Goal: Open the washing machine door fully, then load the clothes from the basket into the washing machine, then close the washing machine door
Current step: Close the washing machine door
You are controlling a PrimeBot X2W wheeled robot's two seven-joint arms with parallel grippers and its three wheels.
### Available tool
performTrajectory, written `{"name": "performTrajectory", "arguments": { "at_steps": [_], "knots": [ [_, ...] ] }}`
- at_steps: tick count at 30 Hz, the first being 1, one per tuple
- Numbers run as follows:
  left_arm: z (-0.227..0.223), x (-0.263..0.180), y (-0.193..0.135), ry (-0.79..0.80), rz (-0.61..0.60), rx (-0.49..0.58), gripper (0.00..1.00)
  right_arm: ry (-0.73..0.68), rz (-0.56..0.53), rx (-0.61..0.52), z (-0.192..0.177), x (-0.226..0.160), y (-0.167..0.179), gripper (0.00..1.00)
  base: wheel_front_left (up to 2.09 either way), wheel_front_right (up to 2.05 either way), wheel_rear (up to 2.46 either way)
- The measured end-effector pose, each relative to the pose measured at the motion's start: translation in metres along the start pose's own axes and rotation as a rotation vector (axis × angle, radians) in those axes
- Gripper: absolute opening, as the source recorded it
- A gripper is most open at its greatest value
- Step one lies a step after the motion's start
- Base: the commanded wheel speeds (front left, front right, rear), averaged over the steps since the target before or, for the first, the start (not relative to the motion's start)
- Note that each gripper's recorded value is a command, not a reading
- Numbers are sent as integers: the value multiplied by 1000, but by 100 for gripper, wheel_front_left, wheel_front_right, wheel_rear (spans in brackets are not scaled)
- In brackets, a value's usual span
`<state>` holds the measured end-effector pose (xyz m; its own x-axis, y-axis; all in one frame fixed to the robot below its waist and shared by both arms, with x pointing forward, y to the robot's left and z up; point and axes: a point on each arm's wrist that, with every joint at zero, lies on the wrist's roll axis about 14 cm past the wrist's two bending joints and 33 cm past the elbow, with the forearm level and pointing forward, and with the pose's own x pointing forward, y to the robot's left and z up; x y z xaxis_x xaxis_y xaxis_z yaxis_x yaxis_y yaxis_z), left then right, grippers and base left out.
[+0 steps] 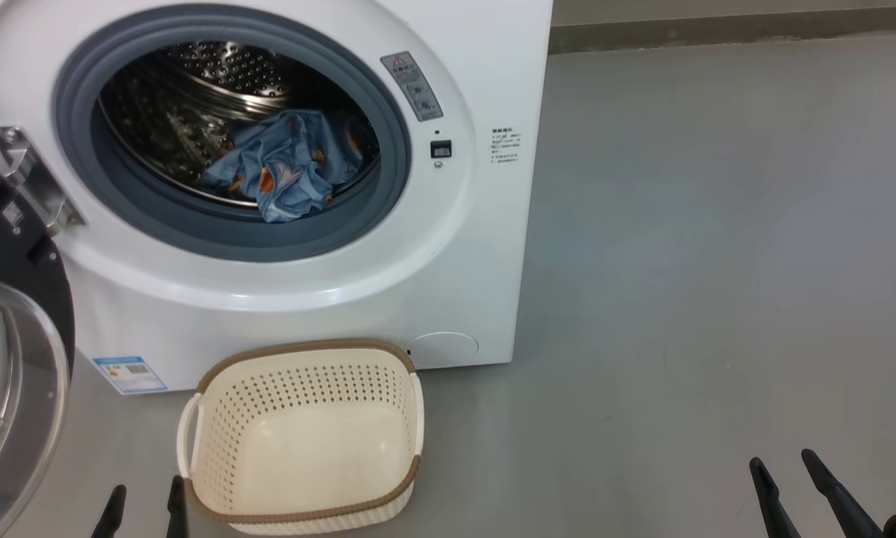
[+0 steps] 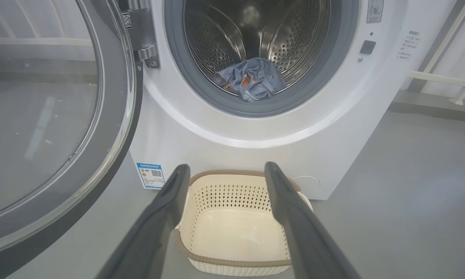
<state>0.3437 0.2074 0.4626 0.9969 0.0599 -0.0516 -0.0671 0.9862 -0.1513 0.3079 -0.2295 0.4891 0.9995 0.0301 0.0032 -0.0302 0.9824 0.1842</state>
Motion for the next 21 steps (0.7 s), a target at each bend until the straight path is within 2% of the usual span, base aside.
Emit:
{"name": "performTrajectory", "arguments": {
  "at_steps": [7, 15, 21],
  "knots": [
    [4, -2, 1, -13, 4, -1, 100, -6, 9, 4, 1, 1, 3, 100, -64, 64, 0],
    [8, -5, 5, -28, 15, 4, 100, -6, 26, 4, 1, 5, 8, 100, -1, 1, 0],
    [12, -13, 19, -39, 65, -4, 100, 8, 84, 7, -3, 14, 25, 100, 0, 0, 0]
  ]
}}
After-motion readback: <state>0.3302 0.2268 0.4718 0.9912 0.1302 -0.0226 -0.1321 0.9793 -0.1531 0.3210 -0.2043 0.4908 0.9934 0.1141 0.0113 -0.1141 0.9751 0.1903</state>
